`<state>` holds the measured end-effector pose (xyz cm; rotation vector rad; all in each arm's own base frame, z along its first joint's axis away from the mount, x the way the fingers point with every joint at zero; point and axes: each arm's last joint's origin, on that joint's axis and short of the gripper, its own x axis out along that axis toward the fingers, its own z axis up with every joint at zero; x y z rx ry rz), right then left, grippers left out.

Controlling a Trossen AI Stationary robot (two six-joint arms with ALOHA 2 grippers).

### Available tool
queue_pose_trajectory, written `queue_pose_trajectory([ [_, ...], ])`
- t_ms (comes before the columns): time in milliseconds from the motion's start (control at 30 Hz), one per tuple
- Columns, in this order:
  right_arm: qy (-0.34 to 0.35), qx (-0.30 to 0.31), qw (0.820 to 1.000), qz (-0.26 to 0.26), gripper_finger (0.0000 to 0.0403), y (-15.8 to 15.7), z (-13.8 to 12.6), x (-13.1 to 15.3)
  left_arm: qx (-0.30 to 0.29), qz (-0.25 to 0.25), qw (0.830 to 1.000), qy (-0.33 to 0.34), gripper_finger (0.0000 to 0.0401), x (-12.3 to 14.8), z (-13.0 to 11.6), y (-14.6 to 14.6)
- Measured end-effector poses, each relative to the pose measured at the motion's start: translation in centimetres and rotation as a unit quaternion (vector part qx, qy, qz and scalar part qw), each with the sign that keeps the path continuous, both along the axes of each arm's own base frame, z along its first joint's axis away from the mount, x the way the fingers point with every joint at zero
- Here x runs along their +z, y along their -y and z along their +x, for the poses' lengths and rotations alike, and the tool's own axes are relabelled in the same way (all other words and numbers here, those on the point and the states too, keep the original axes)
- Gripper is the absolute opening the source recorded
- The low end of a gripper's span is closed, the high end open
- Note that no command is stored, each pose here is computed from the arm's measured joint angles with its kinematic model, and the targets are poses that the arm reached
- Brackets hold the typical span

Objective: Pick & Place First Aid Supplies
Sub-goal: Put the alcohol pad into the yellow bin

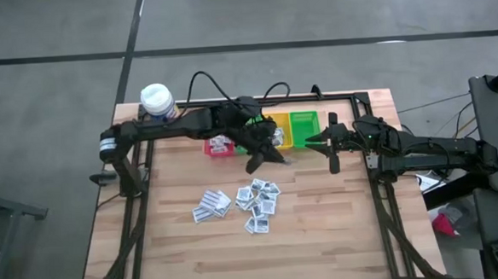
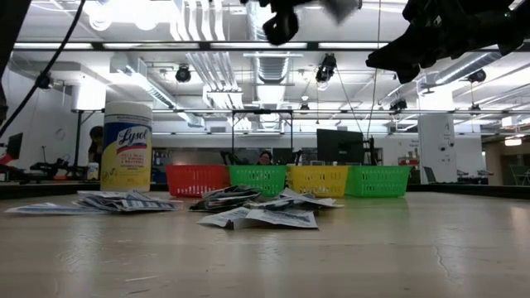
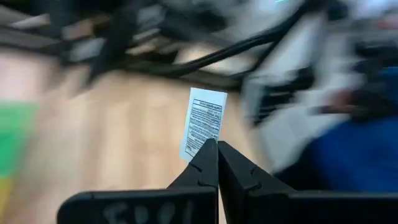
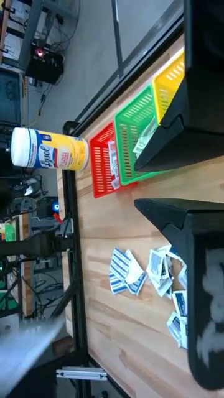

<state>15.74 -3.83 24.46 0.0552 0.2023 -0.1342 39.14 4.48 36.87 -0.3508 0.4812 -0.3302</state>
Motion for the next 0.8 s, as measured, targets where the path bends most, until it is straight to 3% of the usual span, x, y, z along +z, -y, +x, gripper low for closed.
queue_pose_trajectory([
  [67, 0.0, 0.0, 1.0, 0.0, 0.0075, 0.0, 0.0, 0.0, 0.061, 0.049, 0.996, -0.041, 0.0, -0.8, -0.2, -0.1],
  [167, 0.0, 0.0, 1.0, 0.0, 0.008, 0.0, 0.0, 0.0, 0.161, 0.132, 0.973, -0.098, 0.0, -2.1, -0.2, -0.6],
  [267, -0.001, 0.001, 1.0, -0.006, 0.0086, 0.0, 0.0, 0.0, 0.212, 0.187, 0.951, -0.122, 0.0, -3.4, 0.4, -1.6],
  [467, -0.005, -0.018, 0.999, -0.026, 0.0096, 0.1, 0.0, 0.0, 0.238, 0.228, 0.932, -0.153, 0.0, -6.2, 1.7, -4.9],
  [800, -0.044, -0.05, 0.997, -0.029, 0.0091, 0.4, -0.3, -0.7, 0.275, 0.261, 0.915, -0.139, 0.0, -9.3, 3.0, -10.7],
])
